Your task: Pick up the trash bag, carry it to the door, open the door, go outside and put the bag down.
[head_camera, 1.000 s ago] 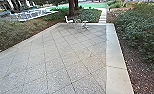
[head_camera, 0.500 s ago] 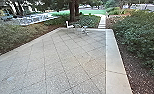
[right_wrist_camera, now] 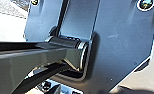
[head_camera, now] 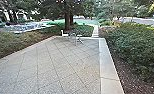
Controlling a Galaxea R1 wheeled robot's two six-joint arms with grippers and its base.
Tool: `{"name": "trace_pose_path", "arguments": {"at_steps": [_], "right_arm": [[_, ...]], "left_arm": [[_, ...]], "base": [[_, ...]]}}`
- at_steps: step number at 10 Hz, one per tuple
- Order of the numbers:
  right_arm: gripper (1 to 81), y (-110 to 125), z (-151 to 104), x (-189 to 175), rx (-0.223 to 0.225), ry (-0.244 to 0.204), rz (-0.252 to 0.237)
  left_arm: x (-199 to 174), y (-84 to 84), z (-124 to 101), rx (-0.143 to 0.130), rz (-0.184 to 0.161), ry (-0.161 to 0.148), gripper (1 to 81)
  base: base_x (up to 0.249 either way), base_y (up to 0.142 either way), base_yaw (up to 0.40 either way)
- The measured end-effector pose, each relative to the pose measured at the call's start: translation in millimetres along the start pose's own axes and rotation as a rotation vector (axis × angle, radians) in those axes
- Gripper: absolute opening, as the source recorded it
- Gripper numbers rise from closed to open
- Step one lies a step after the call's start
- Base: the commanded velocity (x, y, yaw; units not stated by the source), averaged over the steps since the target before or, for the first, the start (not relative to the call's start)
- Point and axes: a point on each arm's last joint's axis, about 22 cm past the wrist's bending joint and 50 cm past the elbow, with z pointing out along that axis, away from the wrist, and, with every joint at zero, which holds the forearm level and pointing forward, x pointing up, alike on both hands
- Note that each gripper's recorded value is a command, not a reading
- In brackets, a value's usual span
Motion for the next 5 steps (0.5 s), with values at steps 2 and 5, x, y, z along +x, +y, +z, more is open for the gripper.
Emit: {"name": "trace_pose_path", "arguments": {"at_steps": [2, 5], "right_arm": [[81.1, -1, -1, 4, -0.003, 0.05, 0.043], [81.1, -3, -1, 3, -0.001, 0.067, 0.06]], "left_arm": [[-29, 22.3, 25, -0.006, 0.13, -0.035, 81.1], [-93, 38.0, 52, -0.017, 0.206, -0.081, 81.1]], "base": [[0.0, 0.0, 0.0], [0.0, 0.0, 0.0]]}}
